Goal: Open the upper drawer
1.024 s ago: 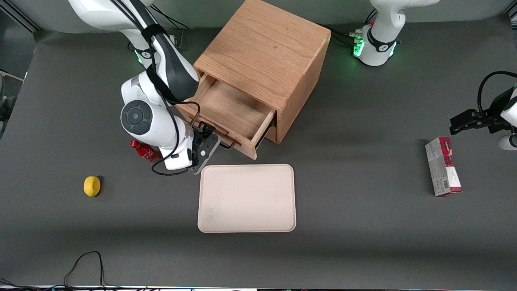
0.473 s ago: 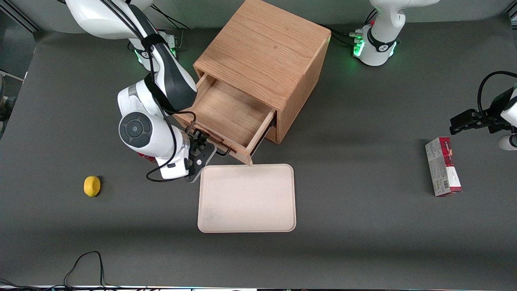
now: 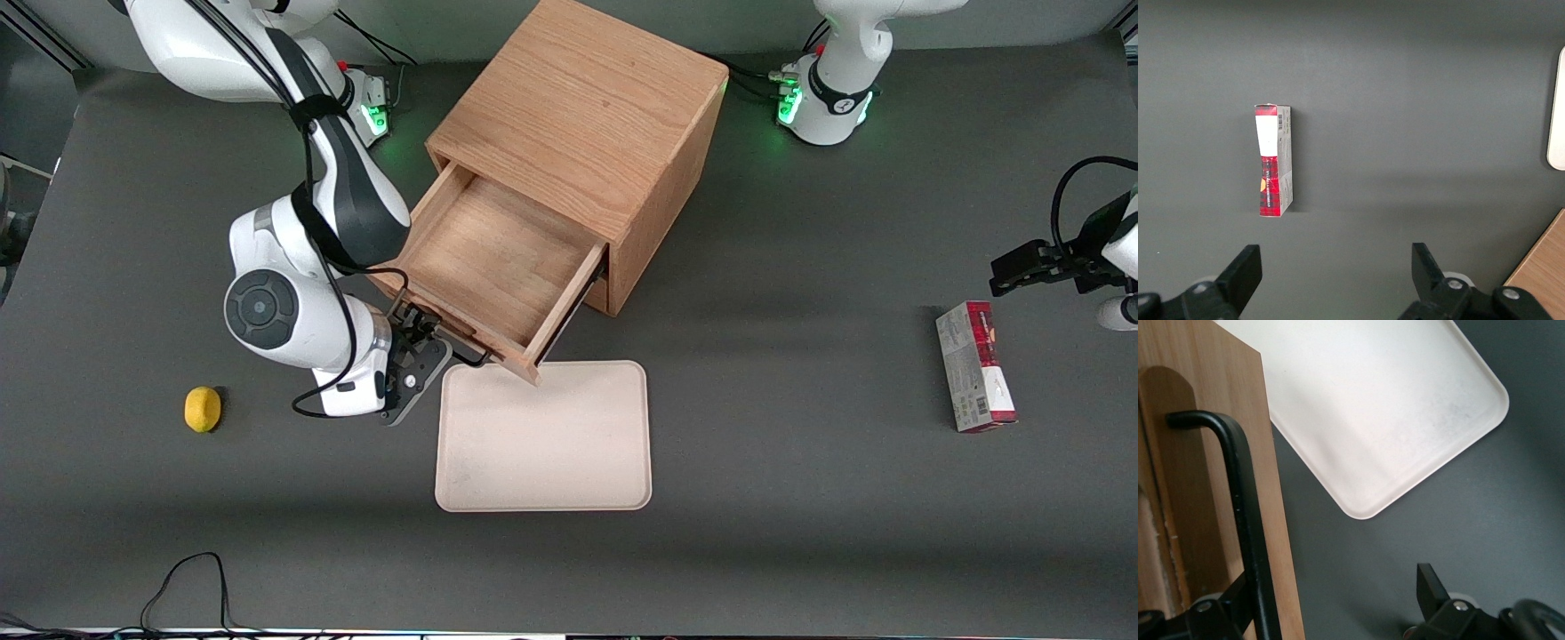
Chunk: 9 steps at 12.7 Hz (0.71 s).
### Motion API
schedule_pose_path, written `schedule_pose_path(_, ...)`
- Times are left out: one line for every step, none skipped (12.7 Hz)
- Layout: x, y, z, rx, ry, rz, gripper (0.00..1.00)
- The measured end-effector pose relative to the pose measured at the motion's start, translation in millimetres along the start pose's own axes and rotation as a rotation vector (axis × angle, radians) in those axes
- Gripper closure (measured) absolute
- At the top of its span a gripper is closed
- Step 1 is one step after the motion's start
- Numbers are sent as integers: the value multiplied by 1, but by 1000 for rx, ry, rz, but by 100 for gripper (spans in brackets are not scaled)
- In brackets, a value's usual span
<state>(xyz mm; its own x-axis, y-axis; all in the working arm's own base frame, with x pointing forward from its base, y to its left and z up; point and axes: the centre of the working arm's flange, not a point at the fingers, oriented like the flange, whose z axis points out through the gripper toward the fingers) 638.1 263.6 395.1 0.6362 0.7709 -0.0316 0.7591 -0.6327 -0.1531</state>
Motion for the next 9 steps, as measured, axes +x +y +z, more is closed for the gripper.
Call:
schedule_pose_path(0,2,1,0,0,-1,0)
schedule_pose_path(0,6,1,-1,1,1,0)
schedule_pose_path(-1,11,0,-3,5,6,0)
schedule_pose_path(-1,16,-2,-5,9,10,0)
schedule_pose_path(-3,20,-2,-7,10,13,0)
schedule_pose_path(-4,23,-2,-7,11,16,0)
schedule_pose_path(-5,25,-3,-9,13,19,0)
schedule_pose_path(-5,28,-4,-11,14,21,0)
schedule_pose_path(-4,30,-4,-13,16,23,0)
